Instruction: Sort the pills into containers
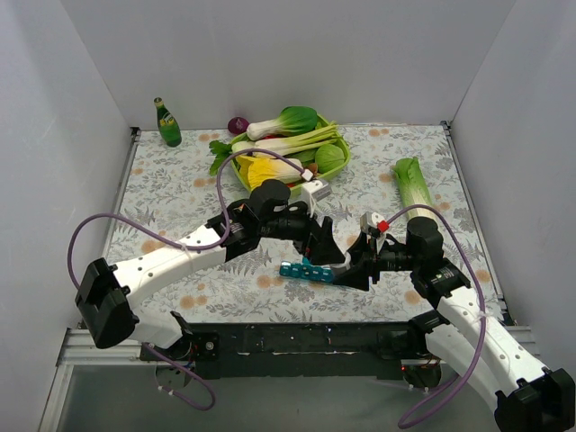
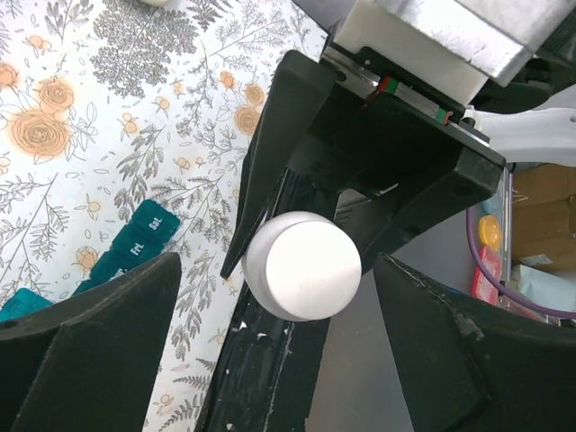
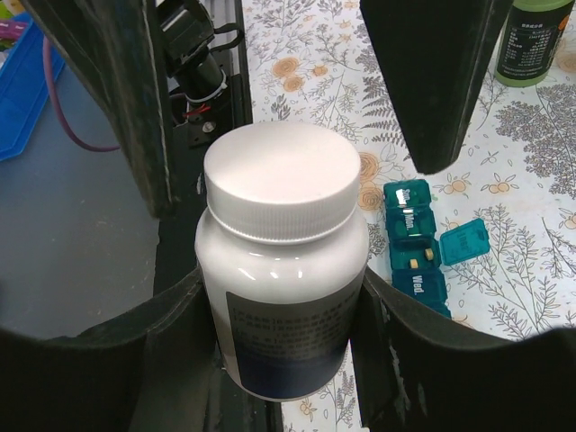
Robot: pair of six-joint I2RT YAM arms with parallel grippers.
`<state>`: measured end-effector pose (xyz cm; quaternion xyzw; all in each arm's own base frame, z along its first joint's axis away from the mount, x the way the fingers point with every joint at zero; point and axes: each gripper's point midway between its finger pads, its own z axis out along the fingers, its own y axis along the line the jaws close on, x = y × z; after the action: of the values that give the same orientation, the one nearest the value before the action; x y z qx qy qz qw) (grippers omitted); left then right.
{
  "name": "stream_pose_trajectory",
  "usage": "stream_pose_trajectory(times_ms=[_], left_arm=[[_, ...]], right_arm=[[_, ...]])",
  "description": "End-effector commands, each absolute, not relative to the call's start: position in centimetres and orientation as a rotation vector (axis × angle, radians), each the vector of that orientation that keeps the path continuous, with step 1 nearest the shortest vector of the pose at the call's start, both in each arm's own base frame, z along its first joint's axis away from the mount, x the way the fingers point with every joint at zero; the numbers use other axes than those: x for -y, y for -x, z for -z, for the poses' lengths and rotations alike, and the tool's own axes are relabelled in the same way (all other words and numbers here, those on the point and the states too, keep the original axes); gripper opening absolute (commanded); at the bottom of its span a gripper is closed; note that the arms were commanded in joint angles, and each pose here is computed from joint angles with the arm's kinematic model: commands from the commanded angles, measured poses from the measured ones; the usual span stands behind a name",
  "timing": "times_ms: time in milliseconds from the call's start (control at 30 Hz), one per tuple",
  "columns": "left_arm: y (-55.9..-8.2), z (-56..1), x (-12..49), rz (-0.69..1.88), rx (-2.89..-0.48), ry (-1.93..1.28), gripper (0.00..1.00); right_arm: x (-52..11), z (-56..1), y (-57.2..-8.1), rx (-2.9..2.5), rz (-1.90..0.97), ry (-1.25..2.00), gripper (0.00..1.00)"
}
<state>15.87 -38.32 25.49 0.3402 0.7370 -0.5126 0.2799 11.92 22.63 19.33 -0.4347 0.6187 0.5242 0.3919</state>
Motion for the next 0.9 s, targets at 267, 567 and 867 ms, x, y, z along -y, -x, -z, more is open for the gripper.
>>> stream_pose_trajectory(times_ms=[267, 567, 867], left_arm=[[-16.0, -26.7, 39.5, 1.275, -1.972, -0.954, 0.59], [-15.8, -25.2, 39.7, 1.176, -2.038, -1.028, 0.55], [-15.8, -25.7, 39.2, 1.167, -2.056, -0.994, 0.06]], right_arm=[[-22.8, -21.1, -12.5, -1.501, -1.29, 1.119, 0.01], [-22.7, -20.9, -12.5, -1.509, -1.287, 1.113, 0.01], [-22.7, -20.6, -12.5, -1.513, -1.281, 1.113, 0.01]])
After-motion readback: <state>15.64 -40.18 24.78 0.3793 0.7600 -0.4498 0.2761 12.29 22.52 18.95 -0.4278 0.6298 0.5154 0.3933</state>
